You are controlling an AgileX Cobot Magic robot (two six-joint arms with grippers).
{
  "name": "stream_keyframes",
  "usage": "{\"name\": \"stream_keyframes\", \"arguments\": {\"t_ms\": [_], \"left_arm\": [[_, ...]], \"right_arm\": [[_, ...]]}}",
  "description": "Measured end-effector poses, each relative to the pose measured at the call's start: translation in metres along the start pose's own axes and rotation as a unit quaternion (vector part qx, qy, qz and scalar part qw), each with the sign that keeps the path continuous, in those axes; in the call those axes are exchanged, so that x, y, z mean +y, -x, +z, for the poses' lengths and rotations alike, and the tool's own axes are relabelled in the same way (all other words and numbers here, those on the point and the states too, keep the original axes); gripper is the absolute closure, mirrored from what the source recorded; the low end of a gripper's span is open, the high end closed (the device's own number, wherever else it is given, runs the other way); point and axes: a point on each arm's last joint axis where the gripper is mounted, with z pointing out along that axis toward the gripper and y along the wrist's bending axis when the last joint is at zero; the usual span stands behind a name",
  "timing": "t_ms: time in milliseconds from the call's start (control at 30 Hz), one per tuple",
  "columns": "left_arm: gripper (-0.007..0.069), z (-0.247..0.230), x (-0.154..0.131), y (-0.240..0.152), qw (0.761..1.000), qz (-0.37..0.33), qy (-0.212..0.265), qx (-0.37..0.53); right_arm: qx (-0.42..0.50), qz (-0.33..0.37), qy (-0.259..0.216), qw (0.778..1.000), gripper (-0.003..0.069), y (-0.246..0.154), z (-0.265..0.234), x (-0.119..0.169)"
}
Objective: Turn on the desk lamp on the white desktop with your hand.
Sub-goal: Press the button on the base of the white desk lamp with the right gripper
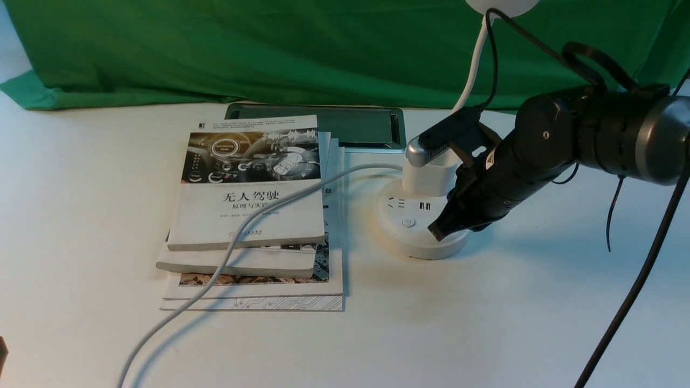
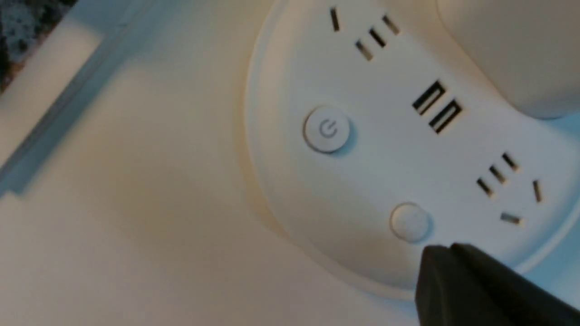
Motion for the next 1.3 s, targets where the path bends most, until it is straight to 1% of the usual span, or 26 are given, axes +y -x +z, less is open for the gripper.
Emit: {"name": "stream_keyframes", "arguments": {"t_ms": [133,533,867,1300], "left_arm": [[0.0604,0.0,0.0,0.0,1.0,0.0,0.0,0.0],[0.0604,0.0,0.0,0.0,1.0,0.0,0.0,0.0],[0.0604,0.0,0.0,0.0,1.0,0.0,0.0,0.0],[0.0604,0.0,0.0,0.0,1.0,0.0,0.0,0.0]], "right_arm": [[-0.016,0.0,-0.006,1.0,0.0629,0.003,0.003,-0.001],[-0.02,0.001,-0.009,1.0,0.0629,0.001,0.018,-0.002],[-0.022,0.017,0.0,1.0,0.0629,0.002,0.018,0.0],[-0.008,0.018,0.007,1.0,0.0629,0.001,0.025,0.001]]}}
